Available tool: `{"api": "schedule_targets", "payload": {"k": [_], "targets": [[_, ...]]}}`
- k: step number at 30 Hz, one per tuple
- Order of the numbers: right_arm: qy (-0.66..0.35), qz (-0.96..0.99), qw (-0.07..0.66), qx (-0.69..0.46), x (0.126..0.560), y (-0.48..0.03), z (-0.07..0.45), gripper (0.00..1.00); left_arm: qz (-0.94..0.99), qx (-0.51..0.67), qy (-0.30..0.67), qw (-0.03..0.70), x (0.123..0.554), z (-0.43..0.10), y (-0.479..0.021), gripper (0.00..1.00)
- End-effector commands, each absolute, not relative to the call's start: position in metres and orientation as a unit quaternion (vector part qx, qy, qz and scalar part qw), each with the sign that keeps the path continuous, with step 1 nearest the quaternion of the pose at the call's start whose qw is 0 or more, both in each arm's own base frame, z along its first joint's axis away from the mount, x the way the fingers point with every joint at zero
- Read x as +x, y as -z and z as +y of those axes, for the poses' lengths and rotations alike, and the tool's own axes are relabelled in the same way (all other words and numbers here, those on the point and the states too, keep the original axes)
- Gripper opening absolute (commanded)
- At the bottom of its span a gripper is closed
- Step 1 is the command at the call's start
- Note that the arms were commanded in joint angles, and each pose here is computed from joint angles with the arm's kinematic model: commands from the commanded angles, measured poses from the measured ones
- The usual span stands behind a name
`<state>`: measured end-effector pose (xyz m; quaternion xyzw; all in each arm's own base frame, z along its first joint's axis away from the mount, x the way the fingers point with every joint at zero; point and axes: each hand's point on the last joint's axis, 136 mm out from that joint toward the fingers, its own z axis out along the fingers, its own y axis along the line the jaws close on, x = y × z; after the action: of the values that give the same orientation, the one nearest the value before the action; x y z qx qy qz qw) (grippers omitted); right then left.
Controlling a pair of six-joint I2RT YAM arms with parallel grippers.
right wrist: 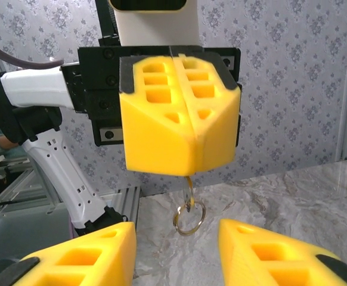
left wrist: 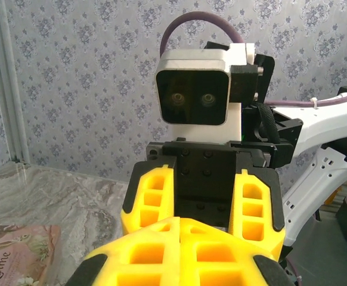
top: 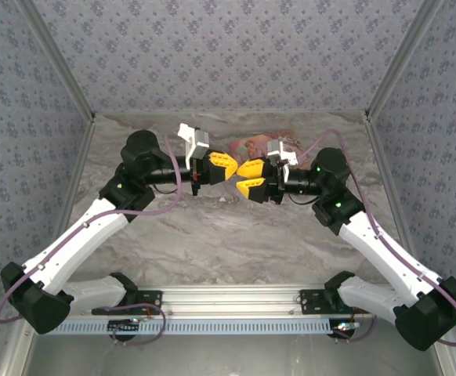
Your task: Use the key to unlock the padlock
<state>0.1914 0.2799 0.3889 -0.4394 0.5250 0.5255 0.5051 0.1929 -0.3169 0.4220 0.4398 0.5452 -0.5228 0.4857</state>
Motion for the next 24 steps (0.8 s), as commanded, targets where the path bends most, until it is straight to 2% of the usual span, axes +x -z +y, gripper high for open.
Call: {"api": "schedule_targets", "payload": {"k": [1, 12, 24], "targets": [[-0.522, 0.509, 0.520, -0.446, 0.189, -0.405, 0.282, 0.39, 0.520, 0.459, 0.524, 0.495, 0.183, -0.316, -0.434, 0.00], [-0.524, 0.510, 0.515, -0.447, 0.190, -0.405, 0.291, 0.27, 0.524, 0.458, 0.521, 0.495, 0.184, -0.316, -0.433, 0.00], [-0.520, 0.525, 0.514, -0.435, 0.196, -0.402, 0.292, 0.08, 0.526, 0.457, 0.518, 0.497, 0.186, -0.316, -0.432, 0.00]]}}
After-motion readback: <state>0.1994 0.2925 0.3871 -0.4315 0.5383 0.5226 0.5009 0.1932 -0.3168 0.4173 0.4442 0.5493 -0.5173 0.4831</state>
